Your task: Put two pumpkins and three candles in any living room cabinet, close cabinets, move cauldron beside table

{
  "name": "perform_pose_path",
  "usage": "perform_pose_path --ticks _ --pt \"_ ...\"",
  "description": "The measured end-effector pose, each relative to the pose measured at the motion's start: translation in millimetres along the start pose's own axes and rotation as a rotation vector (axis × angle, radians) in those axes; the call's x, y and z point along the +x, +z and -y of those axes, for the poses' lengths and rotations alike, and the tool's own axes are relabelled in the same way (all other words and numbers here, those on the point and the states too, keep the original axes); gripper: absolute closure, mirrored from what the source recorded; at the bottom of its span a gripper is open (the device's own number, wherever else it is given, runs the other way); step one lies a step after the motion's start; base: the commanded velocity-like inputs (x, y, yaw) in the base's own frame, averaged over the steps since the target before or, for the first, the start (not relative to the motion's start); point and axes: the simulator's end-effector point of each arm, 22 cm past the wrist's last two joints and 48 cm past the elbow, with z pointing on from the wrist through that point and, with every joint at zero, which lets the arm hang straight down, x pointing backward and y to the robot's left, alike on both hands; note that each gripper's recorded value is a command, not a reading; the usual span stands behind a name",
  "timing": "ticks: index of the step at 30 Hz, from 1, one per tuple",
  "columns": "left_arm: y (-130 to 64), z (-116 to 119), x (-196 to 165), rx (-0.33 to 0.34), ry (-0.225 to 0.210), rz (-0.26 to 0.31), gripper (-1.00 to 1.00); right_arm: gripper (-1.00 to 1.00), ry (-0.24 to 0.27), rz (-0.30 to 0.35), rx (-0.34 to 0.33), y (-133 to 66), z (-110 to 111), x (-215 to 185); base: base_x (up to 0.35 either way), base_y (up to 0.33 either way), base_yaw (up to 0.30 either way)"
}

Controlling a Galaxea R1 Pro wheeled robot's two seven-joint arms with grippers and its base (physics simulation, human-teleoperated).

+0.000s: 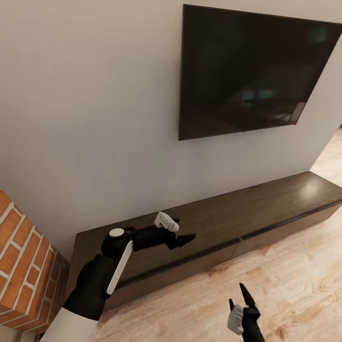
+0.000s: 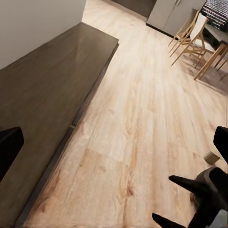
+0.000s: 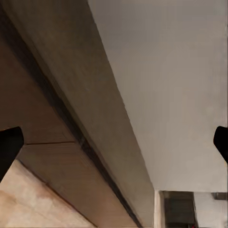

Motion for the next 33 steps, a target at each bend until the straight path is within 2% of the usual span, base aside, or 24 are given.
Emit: perform_pose_path --ticks 2,3,4,5,7,9,11,27,33 --pt "0.3 1.3 2.2 0.004 -0.014 -0.013 -1.00 -1.00 -0.039 0.102 0.029 -20.5 -13.5 -33.1 0.000 0.000 0.000" --pt "0.1 8.0 1.2 0.036 -0.024 -0.008 -1.00 -1.00 -0.040 0.157 0.040 -31.7 -20.6 -56.3 0.000 0.000 0.000" --pt "-1.6 27.0 -3.7 0.124 -0.048 0.012 -1.00 -1.00 -0.051 0.184 0.020 -44.8 -37.1 -73.0 0.000 0.000 0.000" --pt "-3.5 38.1 -6.8 0.176 -0.059 0.025 -1.00 -1.00 -0.068 0.193 0.002 -52.3 -47.9 -80.9 0.000 0.000 0.000" --pt "-6.2 49.6 -10.3 0.231 -0.071 0.038 -1.00 -1.00 -0.125 0.223 -0.018 -62.3 -61.4 -93.4 0.000 0.000 0.000" --pt "-7.0 53.9 -10.9 0.252 -0.078 0.042 -1.00 -1.00 -0.173 0.266 -0.022 -68.4 -67.5 -104.8 0.000 0.000 0.000" --pt "-7.4 54.4 -10.7 0.257 -0.081 0.043 -1.00 -1.00 -0.195 0.295 -0.021 -71.0 -69.3 -112.0 0.000 0.000 0.000" --pt "-8.3 44.7 -7.3 0.223 -0.084 0.036 -1.00 -1.00 -0.207 0.309 -0.017 -70.1 -68.0 -112.7 0.000 0.000 0.002" --pt "-8.6 44.2 -6.9 0.222 -0.083 0.035 -1.00 -1.00 -0.205 0.307 -0.014 -69.5 -67.2 -114.1 0.000 0.000 0.202"
